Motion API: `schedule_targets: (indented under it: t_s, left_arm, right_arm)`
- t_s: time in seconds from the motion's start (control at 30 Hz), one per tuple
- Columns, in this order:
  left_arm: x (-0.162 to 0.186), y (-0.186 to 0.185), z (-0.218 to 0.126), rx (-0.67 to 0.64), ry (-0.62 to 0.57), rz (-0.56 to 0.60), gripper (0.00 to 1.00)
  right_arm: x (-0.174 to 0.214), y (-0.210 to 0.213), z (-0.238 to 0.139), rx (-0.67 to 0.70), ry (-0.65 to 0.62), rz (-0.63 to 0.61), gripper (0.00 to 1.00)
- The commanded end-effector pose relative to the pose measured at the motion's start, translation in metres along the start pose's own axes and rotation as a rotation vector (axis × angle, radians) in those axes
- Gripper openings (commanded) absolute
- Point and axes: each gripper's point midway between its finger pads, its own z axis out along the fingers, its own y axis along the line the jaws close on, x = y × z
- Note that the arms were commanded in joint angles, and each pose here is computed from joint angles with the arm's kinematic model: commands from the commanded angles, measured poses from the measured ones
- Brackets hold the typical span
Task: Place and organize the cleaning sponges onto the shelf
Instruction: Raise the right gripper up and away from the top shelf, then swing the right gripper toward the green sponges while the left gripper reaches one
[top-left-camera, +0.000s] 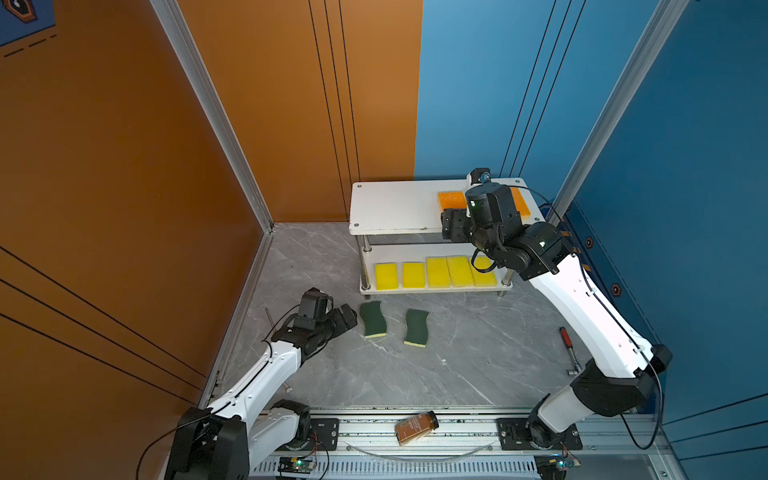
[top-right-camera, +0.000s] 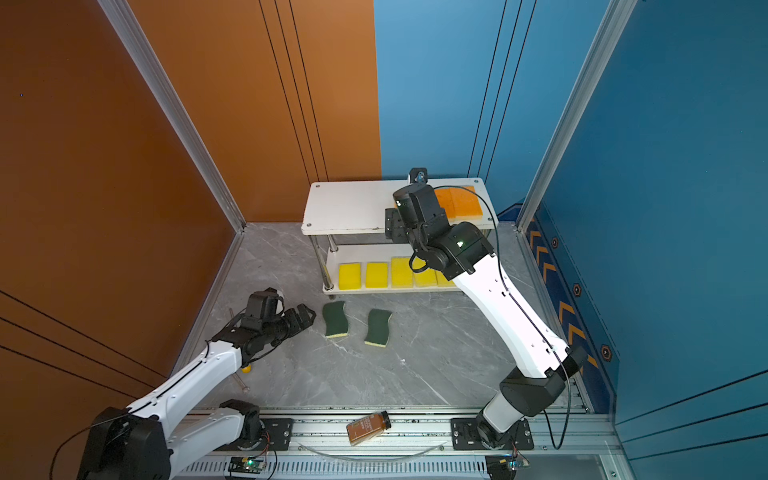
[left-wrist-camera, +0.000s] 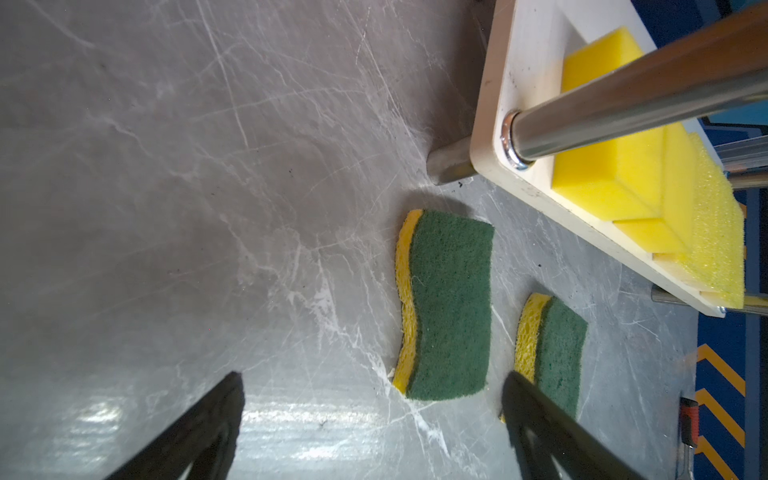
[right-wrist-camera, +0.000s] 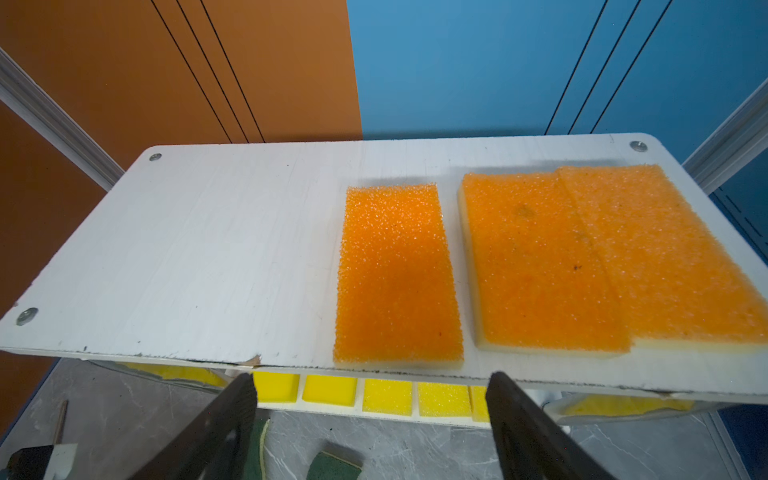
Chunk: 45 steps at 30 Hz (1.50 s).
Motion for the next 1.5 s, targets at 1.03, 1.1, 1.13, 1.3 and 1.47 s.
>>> schedule_targets:
  t_s: [1.03,1.1,1.13,1.3,1.47]
  left_arm:
    - [0.017,0.0,0.007,-0.083,0.027,0.04,0.98]
    - [0.02,-0.001,0.008,-0.096,0.023,0.048,0.98]
    - [0.022,-0.002,0.008,-0.102,0.019,0.051,0.98]
    - [0.025,-0.003,0.007,-0.14,-0.027,0.063,0.98]
    - [0.027,-0.013,0.011,-0.155,-0.037,0.09,0.98]
  right_arm:
    - [0.188,0.093,-0.006,-0.436,0.469,-0.406,0.95]
    - [0.207,0.091,-0.004,-0.426,0.503,-0.408,0.96]
    - [0.212,0.089,-0.003,-0.416,0.509,-0.402,0.96]
    - [0.246,0.073,0.011,-0.379,0.543,-0.32,0.99]
    - [0.272,0.046,0.025,-0.321,0.589,-0.252,1.0]
